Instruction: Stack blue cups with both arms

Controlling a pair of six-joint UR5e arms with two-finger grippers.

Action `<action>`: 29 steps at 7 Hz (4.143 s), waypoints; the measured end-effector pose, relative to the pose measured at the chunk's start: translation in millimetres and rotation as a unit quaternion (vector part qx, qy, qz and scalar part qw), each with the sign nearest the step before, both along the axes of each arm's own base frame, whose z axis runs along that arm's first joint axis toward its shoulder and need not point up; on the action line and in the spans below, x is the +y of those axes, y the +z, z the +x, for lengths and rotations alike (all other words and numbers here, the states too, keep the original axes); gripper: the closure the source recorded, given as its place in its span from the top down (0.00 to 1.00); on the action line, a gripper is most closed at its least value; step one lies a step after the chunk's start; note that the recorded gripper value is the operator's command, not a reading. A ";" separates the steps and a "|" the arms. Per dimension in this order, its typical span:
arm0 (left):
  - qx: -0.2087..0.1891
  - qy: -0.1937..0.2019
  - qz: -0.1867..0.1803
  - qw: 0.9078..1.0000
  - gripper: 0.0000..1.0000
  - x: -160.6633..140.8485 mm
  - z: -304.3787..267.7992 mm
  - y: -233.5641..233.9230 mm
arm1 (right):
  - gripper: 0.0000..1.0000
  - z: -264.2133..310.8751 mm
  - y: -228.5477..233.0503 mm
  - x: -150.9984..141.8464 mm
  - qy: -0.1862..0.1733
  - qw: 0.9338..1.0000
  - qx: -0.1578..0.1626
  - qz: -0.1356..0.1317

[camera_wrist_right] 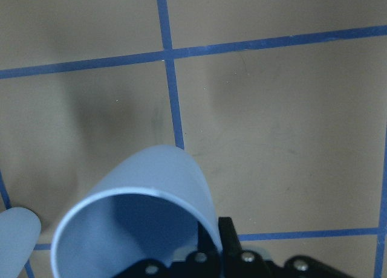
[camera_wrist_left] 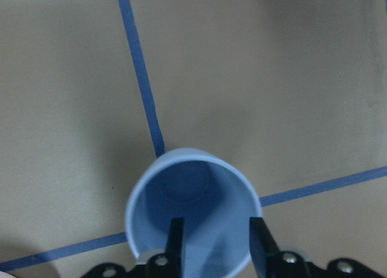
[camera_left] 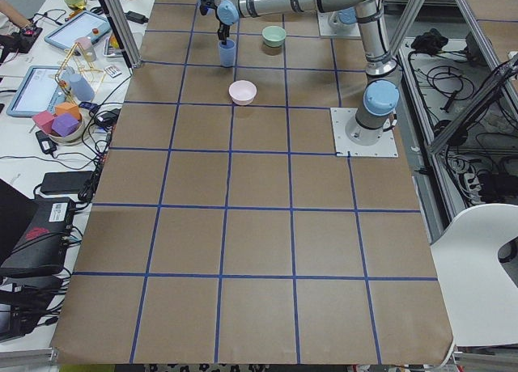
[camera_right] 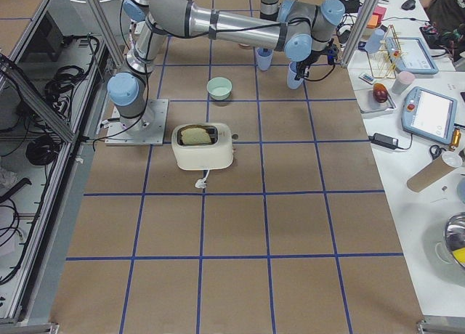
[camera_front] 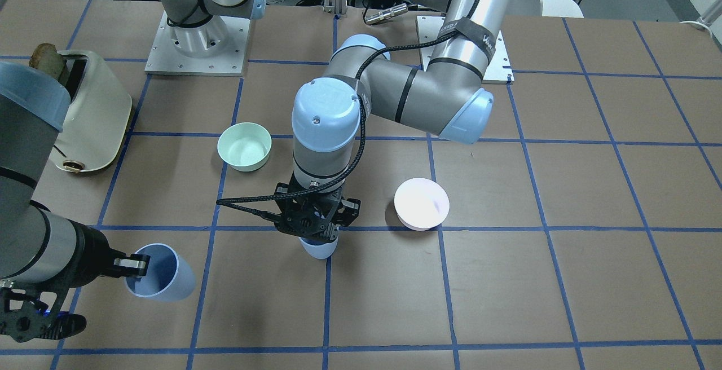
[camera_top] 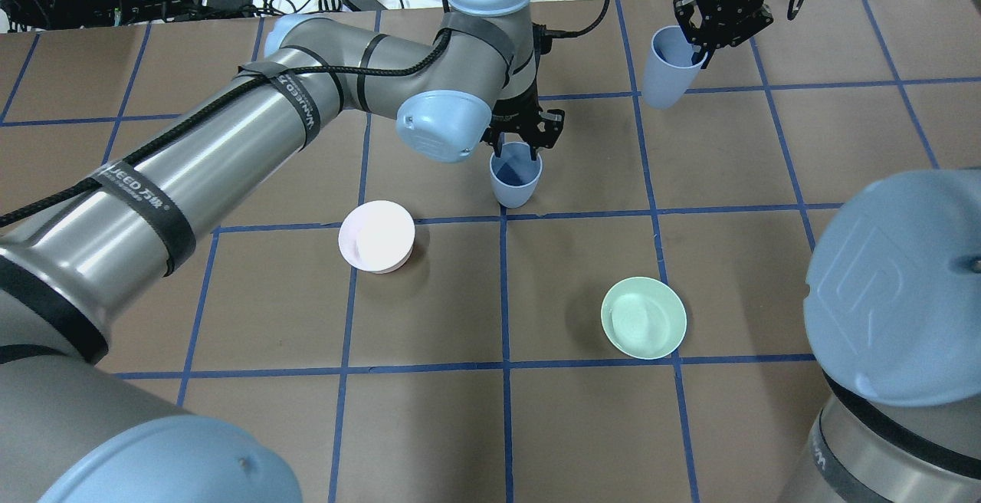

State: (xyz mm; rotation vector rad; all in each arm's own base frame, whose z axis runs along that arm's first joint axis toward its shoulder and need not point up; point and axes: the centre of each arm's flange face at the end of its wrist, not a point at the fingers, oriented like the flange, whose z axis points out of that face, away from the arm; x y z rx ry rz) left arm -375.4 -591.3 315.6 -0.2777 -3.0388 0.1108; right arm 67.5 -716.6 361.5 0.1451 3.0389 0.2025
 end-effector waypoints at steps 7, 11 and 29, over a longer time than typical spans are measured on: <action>-0.005 0.104 0.034 0.994 1.00 64.8 206.7 181.6 | 0.00 192.6 59.8 80.4 -0.040 0.999 0.016 0.011; -0.003 0.123 -0.005 0.992 1.00 73.8 240.0 180.0 | 0.00 247.5 21.2 112.7 -0.049 0.998 0.026 0.031; -0.022 0.098 0.003 0.995 1.00 81.7 248.3 181.6 | 1.00 146.5 85.1 105.4 -0.031 0.998 0.013 -0.051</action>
